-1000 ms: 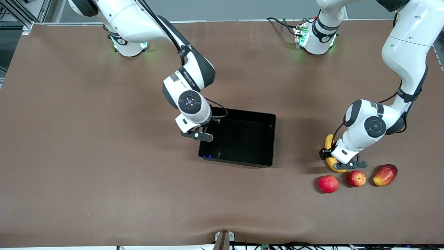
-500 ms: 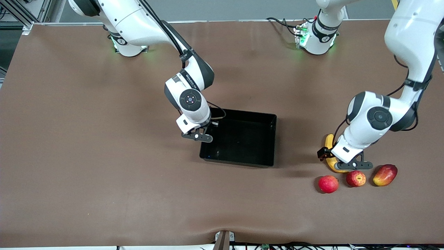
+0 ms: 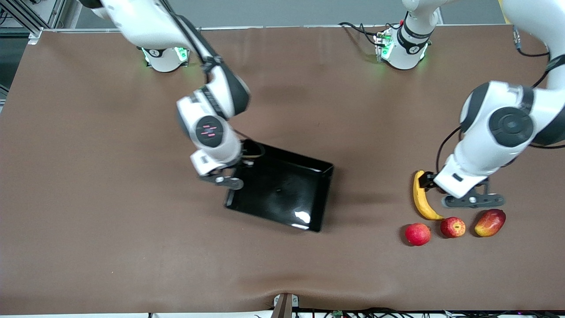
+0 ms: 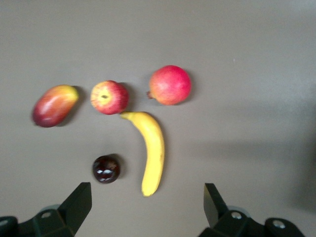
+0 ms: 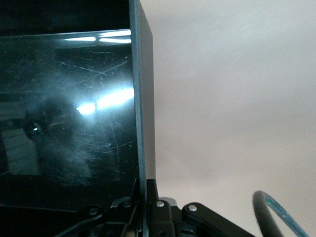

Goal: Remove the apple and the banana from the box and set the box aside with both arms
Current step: 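Grasp the tray rim with the right gripper while the left gripper releases, then drag the black tray away with the right gripper while the left gripper withdraws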

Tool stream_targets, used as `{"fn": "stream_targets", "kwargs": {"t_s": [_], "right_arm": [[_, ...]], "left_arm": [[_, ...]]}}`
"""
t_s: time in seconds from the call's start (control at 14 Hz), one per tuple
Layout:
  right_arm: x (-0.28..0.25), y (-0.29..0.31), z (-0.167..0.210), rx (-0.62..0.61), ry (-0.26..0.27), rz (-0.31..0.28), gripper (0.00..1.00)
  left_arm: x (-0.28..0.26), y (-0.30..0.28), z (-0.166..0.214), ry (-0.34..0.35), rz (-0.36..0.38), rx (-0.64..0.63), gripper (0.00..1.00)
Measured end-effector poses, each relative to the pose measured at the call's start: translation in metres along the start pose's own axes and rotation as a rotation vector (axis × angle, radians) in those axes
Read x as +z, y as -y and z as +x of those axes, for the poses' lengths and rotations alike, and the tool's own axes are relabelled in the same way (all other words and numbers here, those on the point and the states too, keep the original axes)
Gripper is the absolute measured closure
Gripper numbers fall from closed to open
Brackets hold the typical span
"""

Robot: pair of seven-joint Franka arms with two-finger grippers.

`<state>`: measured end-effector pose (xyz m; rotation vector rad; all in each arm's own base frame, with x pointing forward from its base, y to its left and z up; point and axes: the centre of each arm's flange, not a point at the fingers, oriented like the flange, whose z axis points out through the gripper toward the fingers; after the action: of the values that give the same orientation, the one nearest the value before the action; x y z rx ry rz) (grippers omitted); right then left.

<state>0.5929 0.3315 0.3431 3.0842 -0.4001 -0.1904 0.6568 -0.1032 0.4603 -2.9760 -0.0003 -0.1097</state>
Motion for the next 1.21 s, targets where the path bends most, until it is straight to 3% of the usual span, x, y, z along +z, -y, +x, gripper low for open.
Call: {"fn": "stream_targets", "kwargs": {"t_s": [0.29,0.57,0.79,1.07,1.21], "right_arm": [[-0.080,-0.122,0.044,0.007,0.060,-0.019,0.95],[-0.101,-0.256,0.089,-0.008,0.107,0.003,0.95],[-0.077,-0.379,0.120,-0.059,0.135,0.049,0.95],[-0.007,-0.492,0.129,-0.159,0.061,0.094,0.95],[0.030,-0.534,0.122,-0.187,0.052,0.106,0.95]], "left_arm": [[-0.059,0.021,0.005,-0.012,-0.013,-0.058,0.00],[-0.112,0.022,-0.014,-0.025,-0.061,-0.091,0.00],[-0.141,0.034,-0.029,-0.029,-0.051,-0.119,0.00],[-0.162,0.039,-0.041,-0.041,-0.032,-0.100,0.00],[-0.177,0.043,-0.050,-0.045,-0.040,-0.073,0.00]]}}
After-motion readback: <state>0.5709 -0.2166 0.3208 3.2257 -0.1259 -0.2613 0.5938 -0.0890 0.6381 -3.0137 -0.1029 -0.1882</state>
